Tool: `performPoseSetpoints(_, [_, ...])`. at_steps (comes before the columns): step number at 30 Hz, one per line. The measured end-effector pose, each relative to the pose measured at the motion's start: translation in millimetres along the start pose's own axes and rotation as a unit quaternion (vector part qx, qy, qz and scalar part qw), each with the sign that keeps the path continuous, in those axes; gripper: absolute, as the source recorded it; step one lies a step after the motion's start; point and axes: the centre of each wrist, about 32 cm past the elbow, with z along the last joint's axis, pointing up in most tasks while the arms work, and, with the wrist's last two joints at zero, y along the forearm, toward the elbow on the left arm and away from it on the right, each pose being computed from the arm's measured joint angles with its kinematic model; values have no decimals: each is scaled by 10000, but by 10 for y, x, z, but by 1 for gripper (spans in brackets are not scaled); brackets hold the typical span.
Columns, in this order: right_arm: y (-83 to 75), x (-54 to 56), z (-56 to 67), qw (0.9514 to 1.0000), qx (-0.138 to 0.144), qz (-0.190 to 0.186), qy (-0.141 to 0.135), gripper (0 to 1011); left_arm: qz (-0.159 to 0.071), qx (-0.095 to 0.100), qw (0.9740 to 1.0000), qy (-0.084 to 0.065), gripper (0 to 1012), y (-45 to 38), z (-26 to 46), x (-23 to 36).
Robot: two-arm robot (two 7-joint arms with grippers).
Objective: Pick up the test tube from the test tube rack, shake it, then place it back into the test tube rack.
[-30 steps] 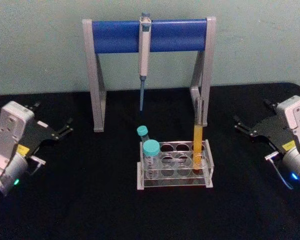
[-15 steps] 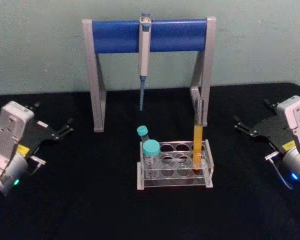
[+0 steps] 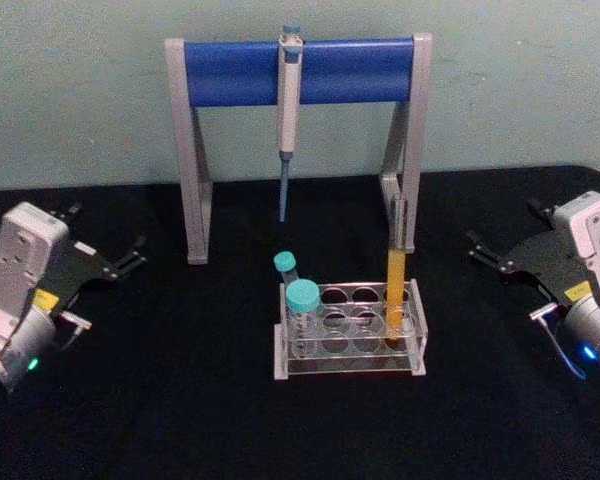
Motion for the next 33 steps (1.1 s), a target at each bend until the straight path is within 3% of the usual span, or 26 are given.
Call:
performPoseSetpoints(21, [-10,-9,18,10000,32,47,22,1000,0,0,10000,0,1001,0,0,0])
performPoseSetpoints(28, [-60,-58,91,9991,170,251,307,1000,0,0,10000,0,1001,0,0,0])
performPoseSetpoints(33, [-101,-128,180,9962,270,497,658,1000,0,0,10000,0,1001,0,0,0])
